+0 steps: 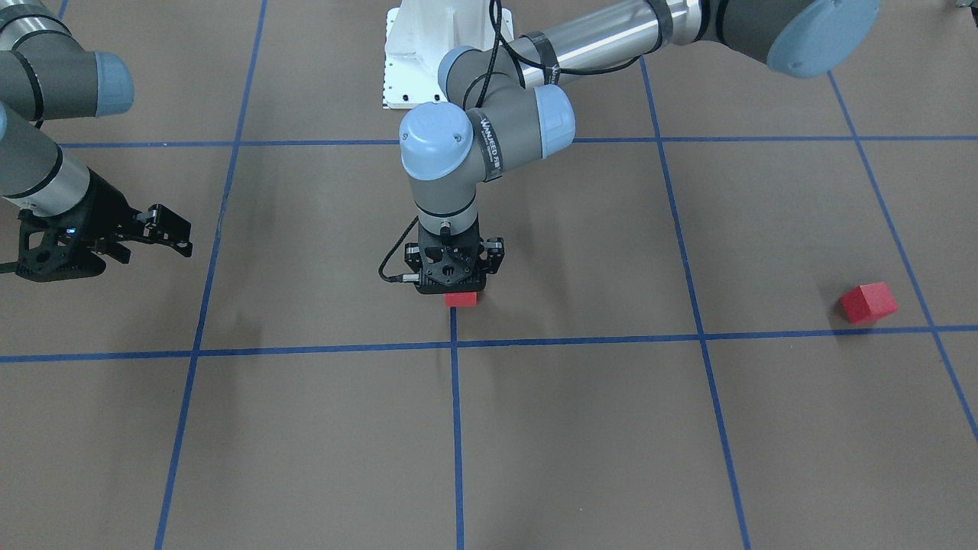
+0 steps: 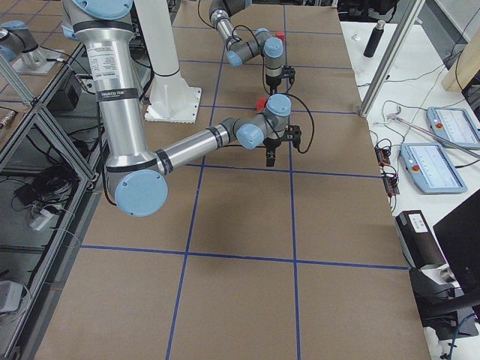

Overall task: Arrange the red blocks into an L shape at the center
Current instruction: 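Lower the cube with the left gripper flush against the center cube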

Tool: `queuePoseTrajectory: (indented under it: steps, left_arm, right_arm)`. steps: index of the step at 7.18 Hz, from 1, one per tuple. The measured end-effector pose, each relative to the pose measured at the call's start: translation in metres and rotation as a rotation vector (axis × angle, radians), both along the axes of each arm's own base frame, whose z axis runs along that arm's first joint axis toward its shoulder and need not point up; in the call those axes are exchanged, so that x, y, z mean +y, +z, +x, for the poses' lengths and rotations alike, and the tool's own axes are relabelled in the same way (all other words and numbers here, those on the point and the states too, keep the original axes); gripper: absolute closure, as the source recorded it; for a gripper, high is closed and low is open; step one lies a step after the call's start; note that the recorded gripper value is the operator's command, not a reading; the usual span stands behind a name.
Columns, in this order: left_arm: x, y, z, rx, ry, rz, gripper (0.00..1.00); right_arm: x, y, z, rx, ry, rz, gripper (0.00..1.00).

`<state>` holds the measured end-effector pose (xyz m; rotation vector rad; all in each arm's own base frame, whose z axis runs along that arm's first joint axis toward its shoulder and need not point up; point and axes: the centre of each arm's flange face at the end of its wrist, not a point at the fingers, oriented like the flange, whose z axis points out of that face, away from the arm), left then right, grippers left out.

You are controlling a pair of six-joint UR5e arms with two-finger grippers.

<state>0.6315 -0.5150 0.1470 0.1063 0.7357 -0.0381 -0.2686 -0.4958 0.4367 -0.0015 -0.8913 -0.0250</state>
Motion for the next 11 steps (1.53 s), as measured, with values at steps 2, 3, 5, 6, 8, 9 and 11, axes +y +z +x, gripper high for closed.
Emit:
queuePoseTrajectory:
  steps: [2, 3, 5, 6, 8, 9, 11]
  left_arm:
    - [0.0015, 0.0000, 0.0013, 0.001, -0.002, -0.004, 1.00]
    - [0.0024, -0.0001, 0.0020, 0.001, -0.003, -0.006, 1.00]
    - [0.0034, 0.0008, 0.0031, 0.000, -0.001, -0.008, 1.00]
    - [0.0039, 0.0012, 0.0037, -0.001, -0.001, -0.009, 1.00]
    - [0.0052, 0.0017, 0.0050, -0.001, 0.001, -0.011, 1.00]
    - [0.0060, 0.0019, 0.0056, 0.001, 0.004, -0.018, 1.00]
    - [0.0080, 0.0025, 0.0071, 0.009, 0.013, -0.039, 1.00]
  right_arm:
    - [0.0000, -0.0001, 0.0001, 0.000, 0.000, 0.000, 0.00]
    - [0.0001, -0.0004, 0.0001, 0.000, 0.000, 0.000, 0.00]
    - [0.0001, -0.0001, 0.0001, 0.000, 0.001, -0.001, 0.00]
    - [0.0000, 0.0001, 0.0000, 0.000, 0.001, -0.002, 0.00]
    - [-0.0001, -0.0001, -0.0001, 0.000, 0.000, 0.000, 0.00]
    - [-0.0003, -0.0004, -0.0002, 0.000, 0.000, 0.000, 0.00]
    - [-0.0001, -0.0004, -0.0008, 0.000, -0.001, 0.000, 0.00]
